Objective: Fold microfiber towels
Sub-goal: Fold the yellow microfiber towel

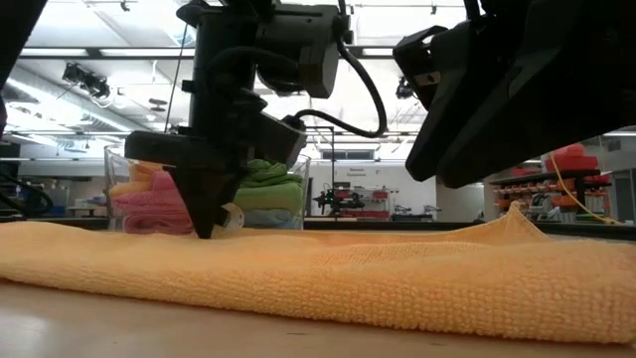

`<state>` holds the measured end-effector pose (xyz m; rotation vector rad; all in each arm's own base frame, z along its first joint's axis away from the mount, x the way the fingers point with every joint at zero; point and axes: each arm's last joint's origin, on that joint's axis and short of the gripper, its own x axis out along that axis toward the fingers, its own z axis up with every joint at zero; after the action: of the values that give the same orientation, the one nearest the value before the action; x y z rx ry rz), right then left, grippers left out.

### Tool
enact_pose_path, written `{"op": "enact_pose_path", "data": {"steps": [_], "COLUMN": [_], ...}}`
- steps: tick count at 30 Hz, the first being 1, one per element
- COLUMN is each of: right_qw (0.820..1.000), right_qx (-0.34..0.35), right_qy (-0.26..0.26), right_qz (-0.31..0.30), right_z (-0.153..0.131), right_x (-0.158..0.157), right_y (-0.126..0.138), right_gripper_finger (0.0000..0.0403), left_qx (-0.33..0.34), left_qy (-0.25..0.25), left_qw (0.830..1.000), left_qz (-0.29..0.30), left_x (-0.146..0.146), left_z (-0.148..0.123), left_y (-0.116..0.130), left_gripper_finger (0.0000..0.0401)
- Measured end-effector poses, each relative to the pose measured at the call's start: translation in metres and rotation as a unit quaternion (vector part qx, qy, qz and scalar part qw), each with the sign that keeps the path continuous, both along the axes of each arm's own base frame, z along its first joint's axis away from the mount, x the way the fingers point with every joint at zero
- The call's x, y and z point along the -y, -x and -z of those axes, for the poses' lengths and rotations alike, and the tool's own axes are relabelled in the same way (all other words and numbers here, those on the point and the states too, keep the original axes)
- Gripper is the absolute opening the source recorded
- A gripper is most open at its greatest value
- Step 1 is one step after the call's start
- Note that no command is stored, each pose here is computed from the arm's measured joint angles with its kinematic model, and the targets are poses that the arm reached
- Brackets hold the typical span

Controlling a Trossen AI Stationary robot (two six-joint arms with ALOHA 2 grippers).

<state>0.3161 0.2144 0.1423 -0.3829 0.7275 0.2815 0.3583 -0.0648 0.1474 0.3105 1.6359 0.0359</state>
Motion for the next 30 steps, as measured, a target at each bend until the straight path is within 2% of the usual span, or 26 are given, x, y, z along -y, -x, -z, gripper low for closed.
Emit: {"op": "enact_pose_path", "data": {"steps": [6,11,25,30], "right_qw": [1.000,1.000,1.000,1.000], "right_qx": [0.000,0.000,0.002,0.002], "right_qy": [0.000,0.000,-0.001,-0.001], "right_qz": [0.000,0.000,0.000,0.000], "right_z": [0.000,0.000,0.000,0.000], "right_x": [0.000,0.000,0.000,0.000], "right_y": [0.000,0.000,0.000,0.000], "right_gripper_finger": [0.0090,0.0090,0.0090,0.0090], "left_qx": [-0.008,-0.008,-0.017,-0.026], "left_qy": [-0.004,-0.008,-0.019,-0.001], "left_qw": [1.000,1.000,0.997,0.996], "left_qz": [-0.014,-0.024,-0.078,-0.080], "left_x": [0.003,0.007,0.007,0.008], "left_z": [0.000,-0.002,-0.032,-0.031], "left_y": [0.003,0.005,0.023,0.023], "left_gripper_finger": [0.0064,0.0011,0.0011,0.0006]}}
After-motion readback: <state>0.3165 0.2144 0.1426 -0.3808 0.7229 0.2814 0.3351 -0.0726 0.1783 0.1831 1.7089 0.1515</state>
